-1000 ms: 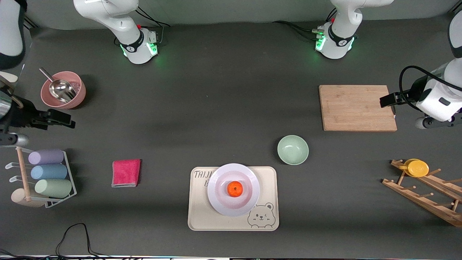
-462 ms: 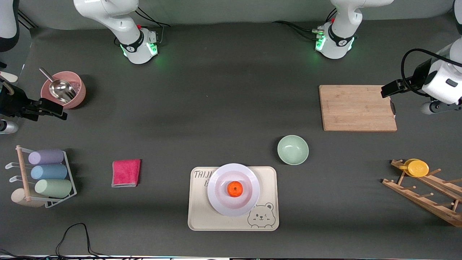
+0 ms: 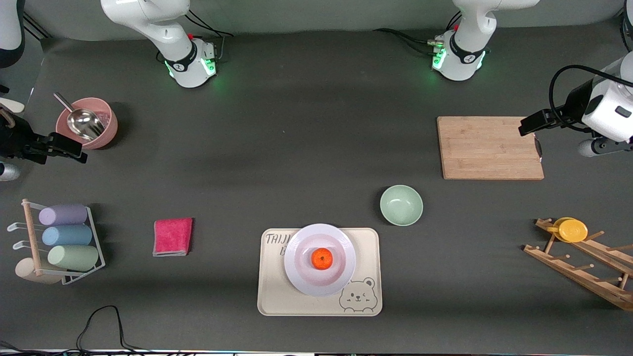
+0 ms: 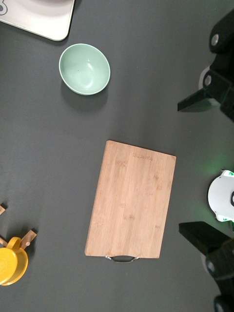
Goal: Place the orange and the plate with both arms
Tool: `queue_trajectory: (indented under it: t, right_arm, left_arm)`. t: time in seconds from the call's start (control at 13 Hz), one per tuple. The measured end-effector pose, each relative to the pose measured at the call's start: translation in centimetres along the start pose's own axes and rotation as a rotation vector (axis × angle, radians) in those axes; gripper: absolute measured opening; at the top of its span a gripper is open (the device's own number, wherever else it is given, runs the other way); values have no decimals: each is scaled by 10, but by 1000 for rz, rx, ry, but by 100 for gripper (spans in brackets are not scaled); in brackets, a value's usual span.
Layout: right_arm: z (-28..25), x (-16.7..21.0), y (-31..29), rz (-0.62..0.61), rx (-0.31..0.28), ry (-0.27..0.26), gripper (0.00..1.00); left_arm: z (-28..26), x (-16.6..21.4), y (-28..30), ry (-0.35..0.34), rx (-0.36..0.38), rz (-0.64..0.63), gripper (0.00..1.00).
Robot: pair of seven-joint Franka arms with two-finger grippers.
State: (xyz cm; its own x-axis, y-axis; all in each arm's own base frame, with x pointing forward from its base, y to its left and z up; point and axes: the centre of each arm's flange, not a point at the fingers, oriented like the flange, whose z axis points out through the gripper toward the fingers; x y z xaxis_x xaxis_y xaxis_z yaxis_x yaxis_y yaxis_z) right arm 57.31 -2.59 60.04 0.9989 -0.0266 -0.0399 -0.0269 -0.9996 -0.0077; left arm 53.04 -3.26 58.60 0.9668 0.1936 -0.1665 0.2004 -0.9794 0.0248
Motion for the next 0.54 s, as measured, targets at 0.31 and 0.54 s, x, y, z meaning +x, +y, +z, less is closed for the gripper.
queue_trajectory:
  t: [0.31,0.54]
  right_arm:
    - [2,0,0,1,0,-5,100]
    - [3,-1,0,1,0,-8,100]
  left_arm:
    - [1,0,0,-2,-3,0,100]
    - [1,0,0,-3,-4,0,100]
